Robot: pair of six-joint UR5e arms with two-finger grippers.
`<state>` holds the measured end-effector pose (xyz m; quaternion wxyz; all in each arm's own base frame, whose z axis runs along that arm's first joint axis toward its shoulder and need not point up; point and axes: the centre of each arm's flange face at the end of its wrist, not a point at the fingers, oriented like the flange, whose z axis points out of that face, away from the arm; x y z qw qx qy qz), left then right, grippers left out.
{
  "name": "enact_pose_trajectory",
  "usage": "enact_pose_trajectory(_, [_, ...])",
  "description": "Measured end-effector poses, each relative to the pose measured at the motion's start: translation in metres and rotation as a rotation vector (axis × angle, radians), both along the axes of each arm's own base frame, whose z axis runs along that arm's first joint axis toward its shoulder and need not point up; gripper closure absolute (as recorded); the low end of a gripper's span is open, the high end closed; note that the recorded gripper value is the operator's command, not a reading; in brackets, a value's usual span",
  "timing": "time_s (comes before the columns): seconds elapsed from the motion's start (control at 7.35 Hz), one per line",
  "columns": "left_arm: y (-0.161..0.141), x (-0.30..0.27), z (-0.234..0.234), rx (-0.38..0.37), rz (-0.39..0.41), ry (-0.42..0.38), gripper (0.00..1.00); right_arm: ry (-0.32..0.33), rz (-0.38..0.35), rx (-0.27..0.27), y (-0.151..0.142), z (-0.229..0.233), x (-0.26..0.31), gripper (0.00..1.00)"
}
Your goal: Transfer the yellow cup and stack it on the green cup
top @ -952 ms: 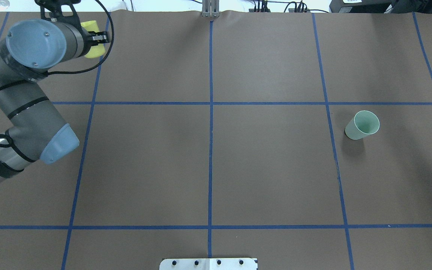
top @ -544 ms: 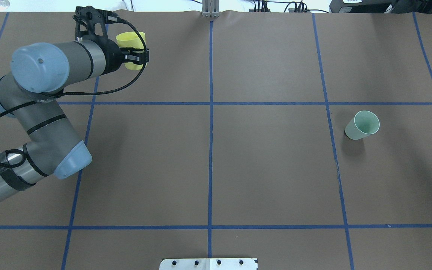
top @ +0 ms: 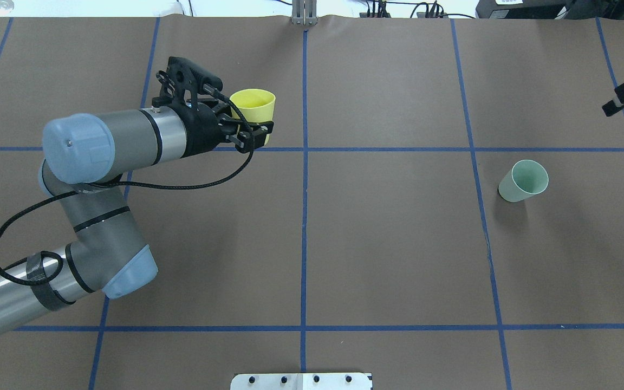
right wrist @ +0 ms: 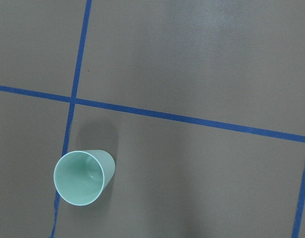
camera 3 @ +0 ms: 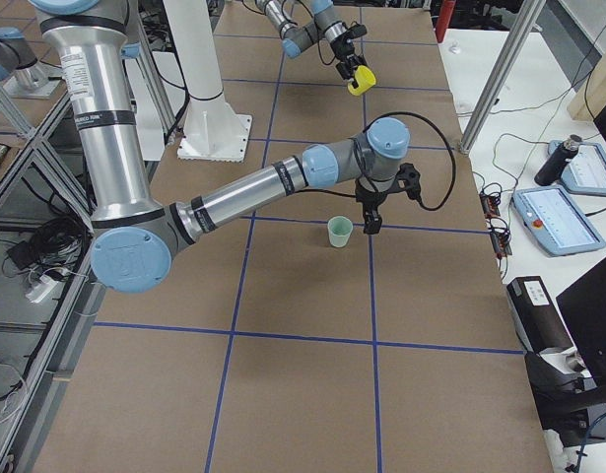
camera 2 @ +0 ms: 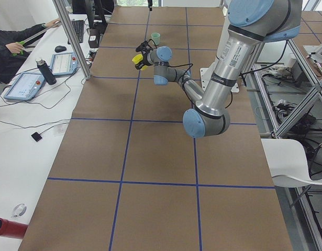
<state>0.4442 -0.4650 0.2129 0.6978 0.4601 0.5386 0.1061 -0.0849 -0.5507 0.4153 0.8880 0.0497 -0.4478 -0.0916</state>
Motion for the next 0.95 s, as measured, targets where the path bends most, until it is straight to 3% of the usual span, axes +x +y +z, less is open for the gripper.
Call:
enact_pose_trajectory(0.41, [0.019, 0.018, -0.017, 0.037, 0.052, 0.031, 1.0, -0.058, -0.047, 0.044, -0.02, -0.103, -0.09, 0.02])
enact_pose_trajectory(0.54, [0.02, 0.028, -0.028, 0.047, 0.064, 0.04, 1.0, -0.086, -0.062, 0.058, -0.016, -0.129, -0.118, 0.03])
enact_pose_trajectory(0.95, [0.039, 0.057, -0.047, 0.141, 0.11, 0.028, 1.0, -0.228, -0.02, 0.024, 0.026, -0.18, -0.216, 0.05])
